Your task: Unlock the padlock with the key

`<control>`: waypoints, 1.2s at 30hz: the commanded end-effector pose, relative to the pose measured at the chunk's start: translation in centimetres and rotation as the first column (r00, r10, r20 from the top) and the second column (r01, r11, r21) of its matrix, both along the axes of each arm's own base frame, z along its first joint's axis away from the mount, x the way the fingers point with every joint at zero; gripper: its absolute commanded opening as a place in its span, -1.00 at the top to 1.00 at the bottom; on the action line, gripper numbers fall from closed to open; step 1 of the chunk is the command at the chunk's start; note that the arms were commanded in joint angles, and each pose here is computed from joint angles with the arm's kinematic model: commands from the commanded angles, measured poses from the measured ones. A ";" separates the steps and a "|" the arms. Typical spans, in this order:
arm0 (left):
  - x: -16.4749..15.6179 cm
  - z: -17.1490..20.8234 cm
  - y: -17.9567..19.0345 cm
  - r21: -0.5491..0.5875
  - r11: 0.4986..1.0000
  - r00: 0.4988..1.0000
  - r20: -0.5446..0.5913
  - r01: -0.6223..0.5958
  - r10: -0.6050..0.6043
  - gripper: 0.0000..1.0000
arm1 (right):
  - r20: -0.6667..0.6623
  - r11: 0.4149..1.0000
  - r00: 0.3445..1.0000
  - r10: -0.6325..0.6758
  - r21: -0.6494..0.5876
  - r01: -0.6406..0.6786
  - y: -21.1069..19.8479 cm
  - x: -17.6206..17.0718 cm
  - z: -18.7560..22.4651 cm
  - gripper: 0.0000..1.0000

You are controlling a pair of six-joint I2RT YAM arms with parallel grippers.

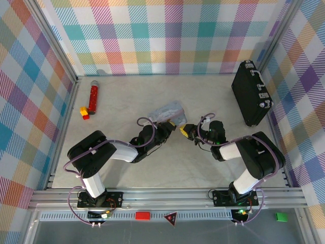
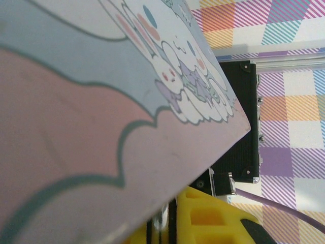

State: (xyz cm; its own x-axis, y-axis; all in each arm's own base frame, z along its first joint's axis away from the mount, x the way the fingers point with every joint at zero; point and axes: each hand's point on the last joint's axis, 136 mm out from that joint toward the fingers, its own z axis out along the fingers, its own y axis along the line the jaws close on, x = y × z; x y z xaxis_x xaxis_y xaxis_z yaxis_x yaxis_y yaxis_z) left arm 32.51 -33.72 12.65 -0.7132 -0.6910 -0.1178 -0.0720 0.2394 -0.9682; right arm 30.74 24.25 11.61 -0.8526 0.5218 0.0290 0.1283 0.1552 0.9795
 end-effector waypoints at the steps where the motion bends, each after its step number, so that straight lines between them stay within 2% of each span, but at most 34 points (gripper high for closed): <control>1: -5.7 2.8 -5.1 -0.117 0.950 0.958 0.036 0.288 -0.286 1.00 | 0.137 0.986 0.979 0.152 0.040 -0.159 3.2 -2.7 3.5 1.00; 20: -5.3 3.4 -4.9 -0.129 0.950 0.959 0.047 0.283 -0.280 1.00 | 0.092 0.983 0.979 0.183 0.017 -0.185 5.2 -5.6 1.6 1.00; 29: -5.4 4.5 -4.7 -0.124 0.950 0.958 0.064 0.287 -0.281 1.00 | 0.076 0.981 0.980 0.186 0.036 -0.190 6.0 -5.7 0.9 1.00; 36: -5.5 3.6 -4.2 -0.091 0.955 0.959 0.043 0.282 -0.279 1.00 | 0.086 0.984 0.980 0.178 0.006 -0.179 5.4 -5.3 0.8 1.00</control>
